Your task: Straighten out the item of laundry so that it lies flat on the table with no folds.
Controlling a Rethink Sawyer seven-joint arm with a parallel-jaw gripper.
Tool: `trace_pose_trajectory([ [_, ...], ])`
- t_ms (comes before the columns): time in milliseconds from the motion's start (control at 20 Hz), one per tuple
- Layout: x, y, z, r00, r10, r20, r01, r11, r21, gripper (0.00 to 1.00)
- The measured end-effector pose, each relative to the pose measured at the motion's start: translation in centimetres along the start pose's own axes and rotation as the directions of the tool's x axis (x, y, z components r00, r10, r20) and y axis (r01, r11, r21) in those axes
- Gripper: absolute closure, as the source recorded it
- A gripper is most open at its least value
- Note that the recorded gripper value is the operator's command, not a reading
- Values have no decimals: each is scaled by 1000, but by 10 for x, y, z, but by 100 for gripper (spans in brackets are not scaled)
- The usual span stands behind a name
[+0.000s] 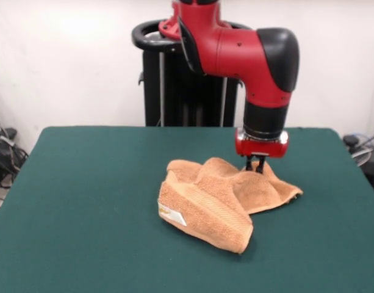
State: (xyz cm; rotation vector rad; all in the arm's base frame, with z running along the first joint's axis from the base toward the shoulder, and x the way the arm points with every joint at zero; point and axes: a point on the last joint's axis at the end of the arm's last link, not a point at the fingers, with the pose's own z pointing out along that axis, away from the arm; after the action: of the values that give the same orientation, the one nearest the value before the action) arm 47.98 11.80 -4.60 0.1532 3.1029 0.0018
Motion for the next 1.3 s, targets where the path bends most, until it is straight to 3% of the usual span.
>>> trace_pose_trajectory([
  [450, 15, 8, -10, 994, 106, -38, -106, 994, -3, 100],
  [800, 62, 43, -23, 972, 195, -135, -201, 979, -35, 100],
  [1300, 102, 86, -26, 950, 181, -253, -215, 970, -116, 100],
])
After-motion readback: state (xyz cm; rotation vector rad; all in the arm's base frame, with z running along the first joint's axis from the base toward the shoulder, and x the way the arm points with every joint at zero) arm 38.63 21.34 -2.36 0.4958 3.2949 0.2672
